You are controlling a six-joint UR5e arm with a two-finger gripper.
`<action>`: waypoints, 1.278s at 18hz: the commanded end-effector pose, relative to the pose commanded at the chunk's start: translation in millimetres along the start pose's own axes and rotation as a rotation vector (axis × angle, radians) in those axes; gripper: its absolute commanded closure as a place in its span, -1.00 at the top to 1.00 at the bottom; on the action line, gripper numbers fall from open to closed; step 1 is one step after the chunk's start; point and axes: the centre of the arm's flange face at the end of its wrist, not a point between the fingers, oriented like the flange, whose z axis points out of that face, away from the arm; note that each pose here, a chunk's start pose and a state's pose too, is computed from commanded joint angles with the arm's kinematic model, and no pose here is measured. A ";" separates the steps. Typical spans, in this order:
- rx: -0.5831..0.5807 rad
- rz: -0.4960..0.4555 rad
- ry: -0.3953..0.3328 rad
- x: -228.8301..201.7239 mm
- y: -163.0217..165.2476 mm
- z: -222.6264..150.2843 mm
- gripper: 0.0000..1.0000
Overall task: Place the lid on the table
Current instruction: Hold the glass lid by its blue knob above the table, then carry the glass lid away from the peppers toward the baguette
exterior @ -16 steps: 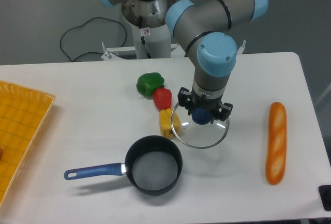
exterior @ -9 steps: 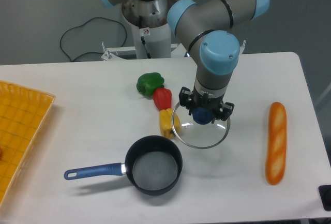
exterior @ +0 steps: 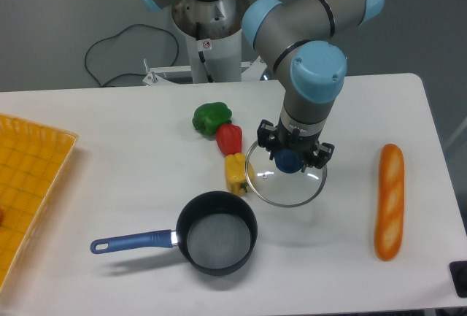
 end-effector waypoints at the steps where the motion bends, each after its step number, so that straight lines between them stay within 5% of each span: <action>1: 0.000 -0.005 0.000 -2.3 2.9 -0.4 -0.05; 8: 0.024 0.033 -0.043 -34.2 35.4 9.3 -0.05; 23: 0.028 0.038 -0.067 -41.2 27.4 41.6 -0.05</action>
